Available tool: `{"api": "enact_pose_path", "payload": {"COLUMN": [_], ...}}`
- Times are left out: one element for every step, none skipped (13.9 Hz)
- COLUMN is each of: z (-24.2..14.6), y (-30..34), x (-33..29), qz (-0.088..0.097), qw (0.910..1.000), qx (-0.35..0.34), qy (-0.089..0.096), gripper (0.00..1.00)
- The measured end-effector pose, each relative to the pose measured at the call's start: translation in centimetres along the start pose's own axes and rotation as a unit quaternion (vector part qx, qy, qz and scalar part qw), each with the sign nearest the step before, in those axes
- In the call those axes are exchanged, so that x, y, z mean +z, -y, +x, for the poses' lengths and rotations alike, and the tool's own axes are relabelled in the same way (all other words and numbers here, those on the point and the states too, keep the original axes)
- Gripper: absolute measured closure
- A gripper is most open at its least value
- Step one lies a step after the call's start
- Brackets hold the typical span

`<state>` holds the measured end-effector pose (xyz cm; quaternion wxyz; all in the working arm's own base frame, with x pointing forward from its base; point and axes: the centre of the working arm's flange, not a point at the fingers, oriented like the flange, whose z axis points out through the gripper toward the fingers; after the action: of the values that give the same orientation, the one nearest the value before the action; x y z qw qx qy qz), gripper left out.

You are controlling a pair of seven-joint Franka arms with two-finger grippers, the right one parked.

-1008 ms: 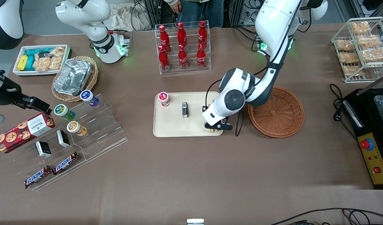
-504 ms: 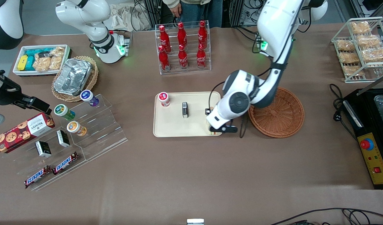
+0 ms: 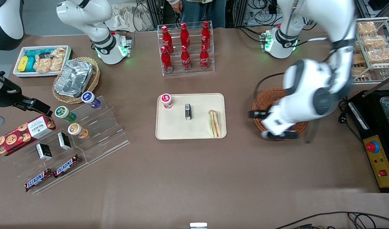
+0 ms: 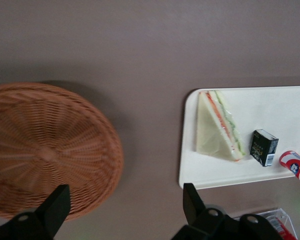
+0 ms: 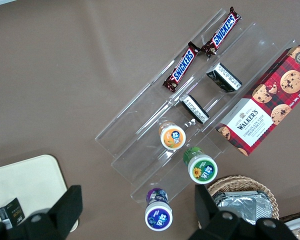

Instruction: Place sandwich from basket to tray

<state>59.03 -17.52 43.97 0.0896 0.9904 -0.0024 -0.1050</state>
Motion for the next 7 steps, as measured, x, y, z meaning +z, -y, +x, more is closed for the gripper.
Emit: {"api": "enact_pose_path", "payload": {"z": [-0.3,-0.9,-1.5,-2.2,-2.7,-3.1,-3.6], "y": [2.4,4.2,5.6,7.0,8.8,11.1,13.4], "x": [-2.4,-4.4,-6.0,-7.3,-8.5,-9.6,-10.9], "qz": [0.017,0.041,0.058,0.065,0.063,0.058,0.051], "qw": [0.9997,0.9986,0.9973,0.9967,0.9969,0.9976,0.9982], "qx": [0.008,0.018,0.026,0.031,0.032,0.025,0.012], "qy": [-0.016,-0.029,-0.035,-0.036,-0.034,-0.031,-0.029], "gripper": [0.0,0.0,0.0,0.0,0.0,0.0,0.0]}}
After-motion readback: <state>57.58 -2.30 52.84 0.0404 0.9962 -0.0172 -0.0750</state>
